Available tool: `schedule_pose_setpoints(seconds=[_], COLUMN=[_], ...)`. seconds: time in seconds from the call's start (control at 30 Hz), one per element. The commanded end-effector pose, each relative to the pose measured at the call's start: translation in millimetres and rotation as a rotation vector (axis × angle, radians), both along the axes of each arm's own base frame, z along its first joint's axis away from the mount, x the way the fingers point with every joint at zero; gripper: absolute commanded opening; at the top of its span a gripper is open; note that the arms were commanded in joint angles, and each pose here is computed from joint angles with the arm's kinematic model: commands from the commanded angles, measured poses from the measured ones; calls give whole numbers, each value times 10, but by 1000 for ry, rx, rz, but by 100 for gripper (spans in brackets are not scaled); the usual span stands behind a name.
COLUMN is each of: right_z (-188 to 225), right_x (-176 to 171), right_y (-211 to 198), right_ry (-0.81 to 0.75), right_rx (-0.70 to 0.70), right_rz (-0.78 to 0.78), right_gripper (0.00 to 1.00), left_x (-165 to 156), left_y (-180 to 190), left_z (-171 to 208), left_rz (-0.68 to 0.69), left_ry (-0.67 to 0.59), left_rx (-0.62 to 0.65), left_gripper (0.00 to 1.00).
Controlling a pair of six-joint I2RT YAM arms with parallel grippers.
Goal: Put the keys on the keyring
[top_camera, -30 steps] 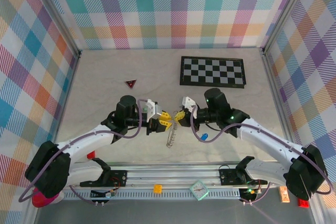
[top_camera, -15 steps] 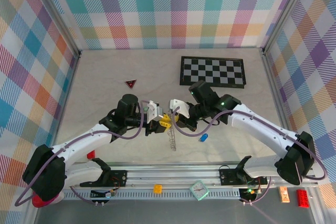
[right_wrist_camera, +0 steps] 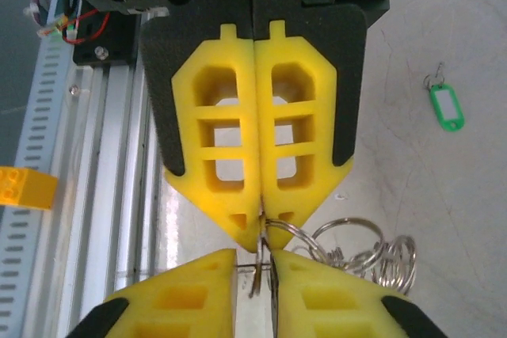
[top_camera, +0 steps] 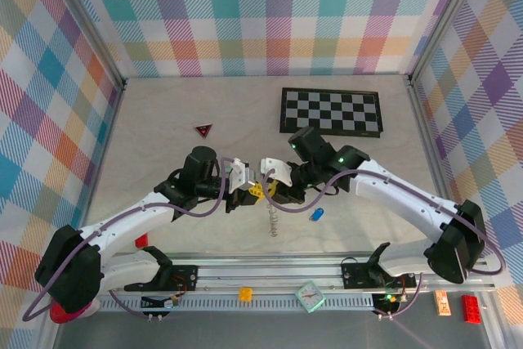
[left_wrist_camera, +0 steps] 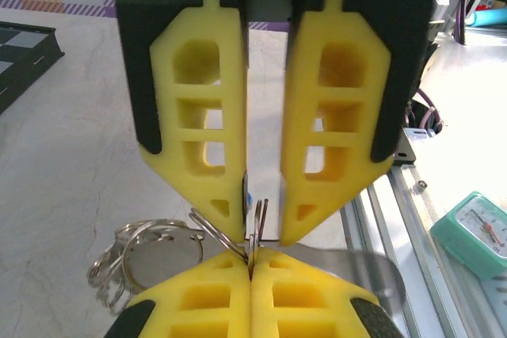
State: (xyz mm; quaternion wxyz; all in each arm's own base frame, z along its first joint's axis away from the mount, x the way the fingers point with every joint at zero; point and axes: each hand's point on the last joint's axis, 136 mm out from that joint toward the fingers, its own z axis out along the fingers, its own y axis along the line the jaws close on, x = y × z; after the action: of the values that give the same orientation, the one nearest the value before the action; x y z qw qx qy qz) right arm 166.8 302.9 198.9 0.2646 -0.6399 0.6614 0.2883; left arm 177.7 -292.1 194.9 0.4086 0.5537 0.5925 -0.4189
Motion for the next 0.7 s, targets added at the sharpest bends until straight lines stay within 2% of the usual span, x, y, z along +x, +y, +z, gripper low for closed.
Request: schedule_pose_setpoints(seconds=[0.0,0.17,0.43,0.67], right_z=[224,242,176,160], right_x=[6,-17,-86,-65], right_y=[-4,-66,-52,-36], right_ry=[-2,-21,15,20], right_rx=[166,299,371,386], right_rz=[-20,-56,-63,-74], right_gripper=[22,24,27,24], left_x=[-78,-100,-106,-110], left_y=[-57,-62,-65,-69], left_z=[218,260,253,252], left_rz=[-56,-59,-63,-66], left_ry=[-38,-30,-25,-20], left_rx=[-75,-112,-119,-123], left_gripper=[0,0,0,0])
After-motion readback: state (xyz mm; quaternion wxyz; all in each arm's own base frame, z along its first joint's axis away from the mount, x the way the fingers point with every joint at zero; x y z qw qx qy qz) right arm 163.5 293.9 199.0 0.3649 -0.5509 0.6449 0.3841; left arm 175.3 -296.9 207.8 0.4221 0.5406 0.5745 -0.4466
